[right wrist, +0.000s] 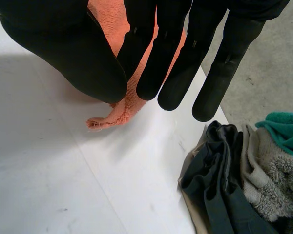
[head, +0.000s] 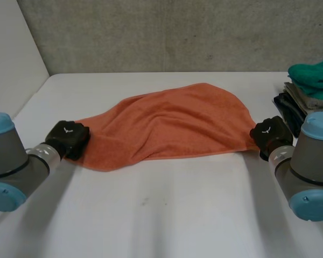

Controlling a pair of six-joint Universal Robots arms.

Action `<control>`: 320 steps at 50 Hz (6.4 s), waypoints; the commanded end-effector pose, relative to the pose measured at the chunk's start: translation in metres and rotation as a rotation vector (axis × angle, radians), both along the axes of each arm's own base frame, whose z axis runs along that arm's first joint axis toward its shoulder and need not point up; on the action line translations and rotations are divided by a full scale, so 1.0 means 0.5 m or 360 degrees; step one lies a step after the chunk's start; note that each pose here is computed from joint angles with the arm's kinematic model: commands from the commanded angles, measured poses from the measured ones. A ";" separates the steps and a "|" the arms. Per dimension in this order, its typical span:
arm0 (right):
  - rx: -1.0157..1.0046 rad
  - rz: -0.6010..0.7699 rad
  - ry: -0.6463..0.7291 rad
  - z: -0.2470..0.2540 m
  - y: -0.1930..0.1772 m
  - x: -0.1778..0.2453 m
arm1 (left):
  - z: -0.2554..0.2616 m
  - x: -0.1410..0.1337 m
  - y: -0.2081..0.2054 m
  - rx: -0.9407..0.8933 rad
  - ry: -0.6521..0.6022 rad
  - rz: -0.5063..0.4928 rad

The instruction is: Fold the laundry.

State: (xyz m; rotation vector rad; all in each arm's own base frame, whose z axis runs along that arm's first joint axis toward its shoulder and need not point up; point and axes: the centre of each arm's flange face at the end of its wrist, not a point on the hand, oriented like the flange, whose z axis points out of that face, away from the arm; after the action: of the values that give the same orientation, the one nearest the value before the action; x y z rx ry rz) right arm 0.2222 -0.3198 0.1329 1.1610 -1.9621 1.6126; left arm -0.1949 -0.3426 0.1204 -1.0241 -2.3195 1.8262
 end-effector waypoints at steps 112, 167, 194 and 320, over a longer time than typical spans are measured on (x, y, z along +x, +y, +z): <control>0.0159 0.0001 0.0454 0.269 0.142 -0.113 | 0.228 -0.012 0.290 -0.0008 -0.0349 -0.0132; -0.0353 0.0053 0.0136 0.064 -0.133 0.079 | 0.085 -0.110 -0.025 -0.0546 -0.0033 0.0067; 0.0587 0.0050 0.0801 0.078 0.172 -0.143 | 0.085 0.000 0.363 0.0281 -0.0804 -0.0381; -0.0611 0.0488 -0.0074 0.206 0.004 0.083 | 0.197 -0.114 0.172 -0.0287 0.0622 -0.0214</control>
State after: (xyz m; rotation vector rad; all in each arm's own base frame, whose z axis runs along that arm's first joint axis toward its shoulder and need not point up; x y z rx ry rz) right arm 0.1531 -0.3683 0.2174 1.0283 -1.7071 1.6994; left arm -0.2546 -0.2553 0.2153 -0.7398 -1.8527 1.9784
